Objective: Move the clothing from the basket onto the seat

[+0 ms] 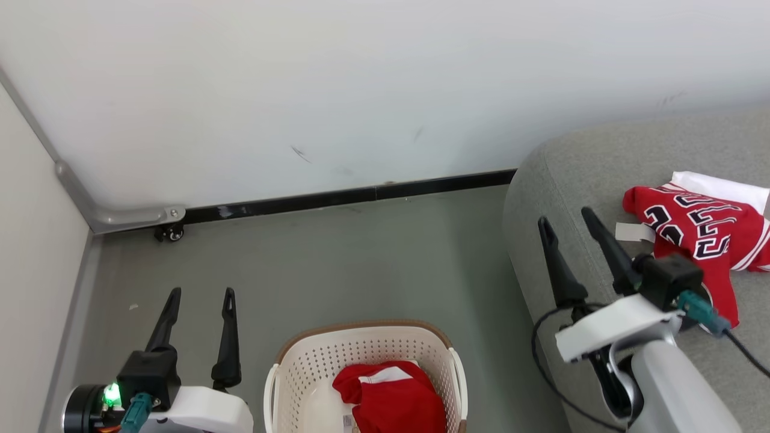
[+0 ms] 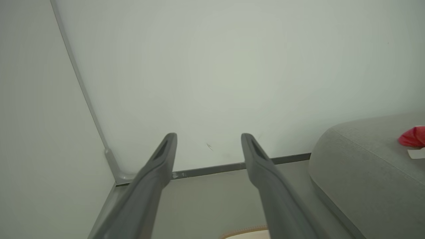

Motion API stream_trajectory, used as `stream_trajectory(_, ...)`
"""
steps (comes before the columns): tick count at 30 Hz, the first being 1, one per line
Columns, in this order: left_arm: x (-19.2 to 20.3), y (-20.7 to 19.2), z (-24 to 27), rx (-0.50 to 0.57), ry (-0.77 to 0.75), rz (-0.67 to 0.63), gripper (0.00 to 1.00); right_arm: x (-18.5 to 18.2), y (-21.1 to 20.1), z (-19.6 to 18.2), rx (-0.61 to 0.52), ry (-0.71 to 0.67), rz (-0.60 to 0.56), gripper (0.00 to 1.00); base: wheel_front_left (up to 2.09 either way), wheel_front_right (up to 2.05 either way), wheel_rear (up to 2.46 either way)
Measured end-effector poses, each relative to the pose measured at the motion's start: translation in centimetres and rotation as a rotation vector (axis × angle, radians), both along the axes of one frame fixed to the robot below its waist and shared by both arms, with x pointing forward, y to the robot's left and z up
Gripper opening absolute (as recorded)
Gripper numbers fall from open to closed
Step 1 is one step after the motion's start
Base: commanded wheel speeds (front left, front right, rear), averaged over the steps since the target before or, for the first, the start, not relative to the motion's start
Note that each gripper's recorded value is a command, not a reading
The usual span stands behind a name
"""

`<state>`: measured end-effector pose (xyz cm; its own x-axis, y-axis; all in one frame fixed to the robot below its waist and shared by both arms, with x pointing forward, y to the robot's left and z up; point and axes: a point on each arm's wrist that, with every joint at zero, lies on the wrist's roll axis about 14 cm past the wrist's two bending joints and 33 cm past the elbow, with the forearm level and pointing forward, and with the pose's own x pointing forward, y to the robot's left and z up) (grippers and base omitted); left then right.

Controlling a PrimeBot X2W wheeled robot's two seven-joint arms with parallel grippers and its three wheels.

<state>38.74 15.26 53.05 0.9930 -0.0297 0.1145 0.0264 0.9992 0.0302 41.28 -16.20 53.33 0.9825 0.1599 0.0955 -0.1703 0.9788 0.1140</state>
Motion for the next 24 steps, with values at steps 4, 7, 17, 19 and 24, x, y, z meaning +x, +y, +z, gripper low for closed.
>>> stream_trajectory(4,-0.7,0.1,-0.4,-0.003,0.012,0.000,1.00,-1.4,0.2,-1.2,-0.005,0.025,-0.005,1.00,0.00,0.00,0.00)
stream_trajectory(7,-1.3,0.1,-0.8,0.003,0.025,0.000,1.00,-2.3,0.3,-1.8,-0.009,0.036,-0.008,1.00,0.00,0.00,0.00)
stream_trajectory(17,-2.8,0.4,-2.3,0.016,0.067,0.006,1.00,-5.4,-0.2,-4.1,0.013,0.091,-0.050,1.00,0.00,0.00,0.00)
stream_trajectory(19,-2.8,0.3,-2.4,0.017,0.069,0.005,1.00,-5.7,-0.3,-4.3,0.008,0.096,-0.054,1.00,0.00,0.00,0.00)
stream_trajectory(24,-2.7,0.2,-2.6,0.016,0.077,0.001,1.00,-5.8,-0.5,-3.8,0.000,0.080,-0.064,1.00,0.00,0.00,0.00)
